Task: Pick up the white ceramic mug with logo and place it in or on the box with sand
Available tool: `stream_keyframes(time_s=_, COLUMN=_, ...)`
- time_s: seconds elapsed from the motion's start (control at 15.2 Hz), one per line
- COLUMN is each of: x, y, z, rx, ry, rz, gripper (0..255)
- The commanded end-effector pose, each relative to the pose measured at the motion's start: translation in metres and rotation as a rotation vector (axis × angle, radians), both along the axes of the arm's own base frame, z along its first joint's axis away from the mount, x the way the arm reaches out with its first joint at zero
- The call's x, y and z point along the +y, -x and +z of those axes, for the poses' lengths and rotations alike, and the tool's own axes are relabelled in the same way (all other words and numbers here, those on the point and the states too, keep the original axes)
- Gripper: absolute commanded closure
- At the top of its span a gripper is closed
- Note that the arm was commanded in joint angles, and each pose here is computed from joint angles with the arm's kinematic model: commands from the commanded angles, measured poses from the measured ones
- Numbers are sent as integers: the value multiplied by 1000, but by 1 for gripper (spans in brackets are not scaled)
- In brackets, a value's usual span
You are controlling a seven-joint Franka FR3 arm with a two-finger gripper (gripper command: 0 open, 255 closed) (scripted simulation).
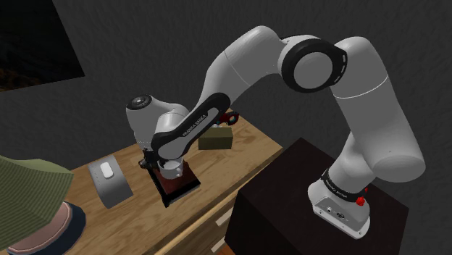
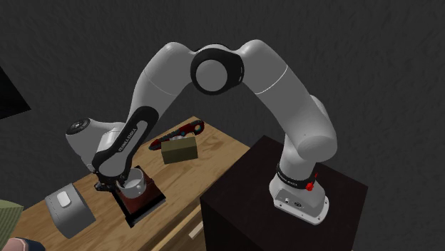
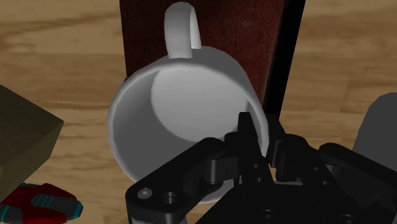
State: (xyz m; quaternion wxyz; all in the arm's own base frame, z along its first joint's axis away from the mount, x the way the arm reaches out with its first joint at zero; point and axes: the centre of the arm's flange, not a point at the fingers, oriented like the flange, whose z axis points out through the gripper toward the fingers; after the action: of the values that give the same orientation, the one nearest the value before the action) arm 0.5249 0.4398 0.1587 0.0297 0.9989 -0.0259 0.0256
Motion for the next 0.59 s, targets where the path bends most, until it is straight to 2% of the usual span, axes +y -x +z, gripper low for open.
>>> stream_keyframes(time_s=0.0, x=0, y=0, z=0, rx=0, ry=0, rz=0, gripper=255)
stream_keyframes(time_s=0.07, x=0, y=0, z=0, rx=0, ry=0, rz=0, gripper=0)
stream_keyframes(time_s=0.4, x=0, y=0, z=0, rx=0, ry=0, rz=0, gripper=0)
stream_keyframes(time_s=0.53, x=2, y=1, z=26, rx=0, ry=0, rz=0, gripper=0)
